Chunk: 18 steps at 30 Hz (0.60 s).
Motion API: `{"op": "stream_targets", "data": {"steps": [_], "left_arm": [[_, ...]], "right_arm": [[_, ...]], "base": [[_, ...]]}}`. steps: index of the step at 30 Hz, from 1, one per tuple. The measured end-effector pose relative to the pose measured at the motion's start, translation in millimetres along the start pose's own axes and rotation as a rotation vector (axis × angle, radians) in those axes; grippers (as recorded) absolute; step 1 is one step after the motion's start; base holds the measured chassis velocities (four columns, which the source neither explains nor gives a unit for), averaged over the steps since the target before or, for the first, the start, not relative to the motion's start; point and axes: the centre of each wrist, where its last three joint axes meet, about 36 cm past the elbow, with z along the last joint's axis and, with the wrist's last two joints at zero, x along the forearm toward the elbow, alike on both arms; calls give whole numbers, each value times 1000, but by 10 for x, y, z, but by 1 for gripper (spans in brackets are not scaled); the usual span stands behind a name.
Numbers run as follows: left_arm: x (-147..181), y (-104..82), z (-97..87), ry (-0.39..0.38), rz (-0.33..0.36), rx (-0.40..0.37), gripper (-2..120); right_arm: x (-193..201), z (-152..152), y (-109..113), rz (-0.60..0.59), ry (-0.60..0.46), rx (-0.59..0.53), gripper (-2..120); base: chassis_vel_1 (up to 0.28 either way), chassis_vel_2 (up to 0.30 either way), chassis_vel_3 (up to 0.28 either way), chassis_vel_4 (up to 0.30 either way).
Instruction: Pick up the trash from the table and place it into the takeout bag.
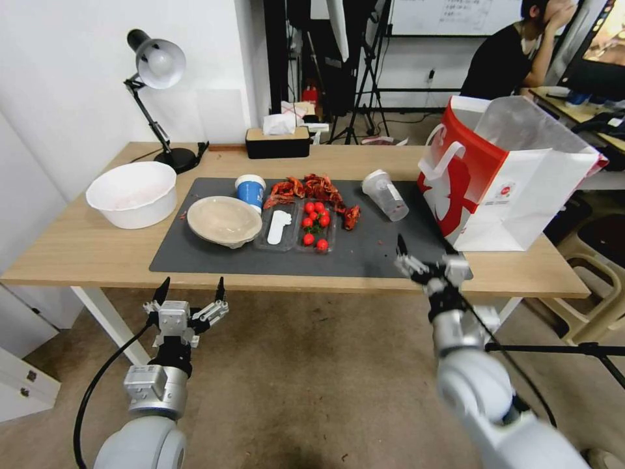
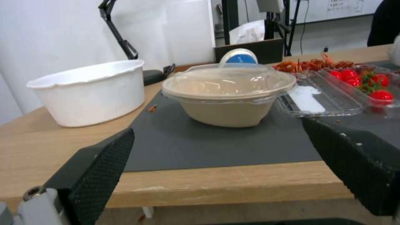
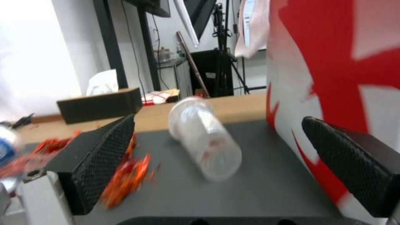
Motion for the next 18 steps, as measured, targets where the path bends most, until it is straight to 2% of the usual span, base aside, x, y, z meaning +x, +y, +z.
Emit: {"op": "stream_targets", "data": {"steps": [6, 10, 14, 18], "left_arm": [[0, 2, 8, 1, -1, -1, 100], [-1, 6, 18, 3, -2, -2, 100], [2, 4, 37, 4, -3, -2, 100], [6, 13, 45, 2, -5, -4, 100]], "right_arm": [[-398, -99, -83, 0, 15, -14, 100], [-687, -108, -88, 0, 62, -48, 98], [-968, -19, 40, 24, 149, -83, 96], [-1070, 34, 85, 49, 183, -74, 95]], "base": [[0, 0, 0, 0], [0, 0, 0, 0], [0, 0, 0, 0], [0, 0, 0, 0]]}}
